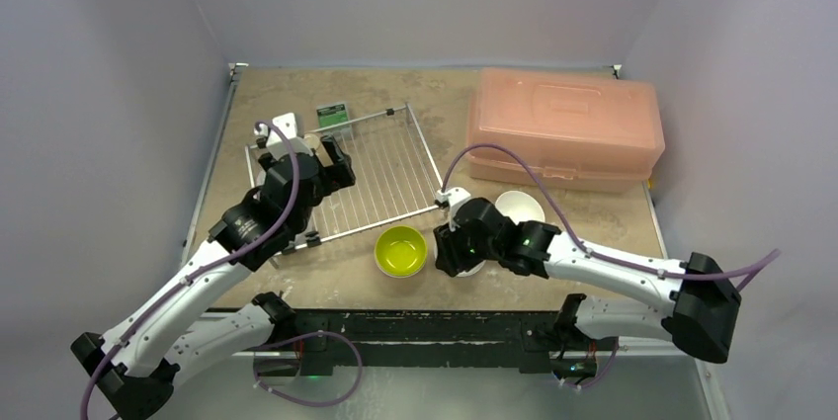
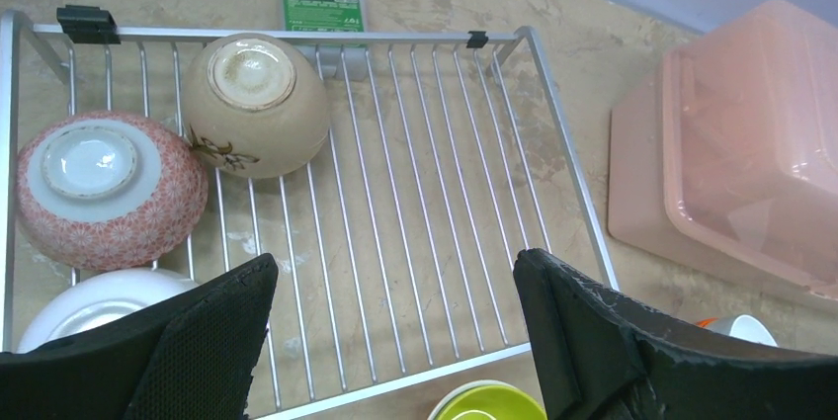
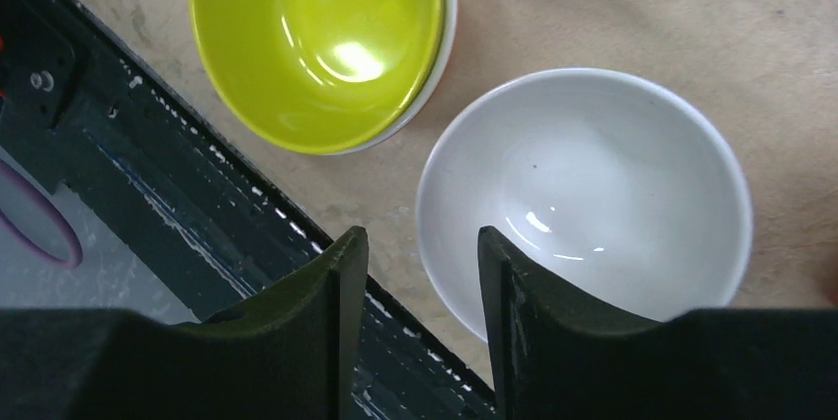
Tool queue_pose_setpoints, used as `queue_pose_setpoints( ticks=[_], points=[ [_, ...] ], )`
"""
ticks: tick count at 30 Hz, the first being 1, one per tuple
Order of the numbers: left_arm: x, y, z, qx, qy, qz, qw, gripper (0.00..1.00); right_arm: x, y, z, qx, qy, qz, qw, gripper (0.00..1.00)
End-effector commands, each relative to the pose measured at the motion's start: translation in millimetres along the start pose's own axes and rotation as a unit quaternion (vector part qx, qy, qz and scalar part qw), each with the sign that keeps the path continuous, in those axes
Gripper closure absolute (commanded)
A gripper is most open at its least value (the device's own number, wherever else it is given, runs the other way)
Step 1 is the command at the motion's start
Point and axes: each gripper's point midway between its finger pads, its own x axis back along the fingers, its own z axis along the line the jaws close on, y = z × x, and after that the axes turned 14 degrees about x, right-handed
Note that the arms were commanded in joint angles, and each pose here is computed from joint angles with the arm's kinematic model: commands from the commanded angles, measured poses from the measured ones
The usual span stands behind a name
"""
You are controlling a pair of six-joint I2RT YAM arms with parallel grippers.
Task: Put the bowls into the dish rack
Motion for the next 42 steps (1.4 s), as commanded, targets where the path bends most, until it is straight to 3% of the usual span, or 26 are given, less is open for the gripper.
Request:
queue_pose_setpoints(
  ticks=[1, 9, 16, 17, 23, 30, 34, 42],
  points=[
    [-4.8, -12.8, 8.7, 0.006, 0.020, 0.015, 1.000, 0.11, -11.6, -7.7, 13.7, 0.033, 0.012, 0.016, 0.999, 0.51],
    [-0.5, -17.5, 17.5, 0.024, 0.029, 0.018, 0.999, 0.11, -31.2, -18.6, 5.0, 0.054, -0.040, 0.040, 0.997, 0.58],
    [5.8, -10.5, 23.9, 0.039, 0.032, 0.002, 0.999, 0.12, -33.3, -15.1, 6.4, 0.073, -0.059, 0.039, 0.995, 0.98],
    [6.0, -10.3, 26.1, 0.036, 0.034, 0.000, 0.999, 0.12, -32.2, -12.6, 6.9, 0.075, -0.058, 0.036, 0.995, 1.00],
    [8.9, -5.8, 35.2, 0.017, 0.050, -0.009, 0.999, 0.11, -13.0, 13.4, 17.2, 0.075, -0.039, -0.012, 0.996, 1.00],
    [7.4, -0.2, 34.8, 0.016, 0.056, -0.021, 0.998, 0.11, 29.7, 56.8, 44.5, 0.054, 0.030, -0.110, 0.992, 1.00],
    [3.3, 5.1, 31.6, 0.013, 0.057, -0.035, 0.998, 0.11, 56.1, 86.4, 56.2, 0.050, 0.061, -0.184, 0.980, 1.00],
    [9.1, 30.7, 19.4, 0.012, 0.047, -0.065, 0.997, 0.12, 75.7, 161.1, 81.9, 0.053, 0.105, -0.275, 0.954, 1.00]
  ],
)
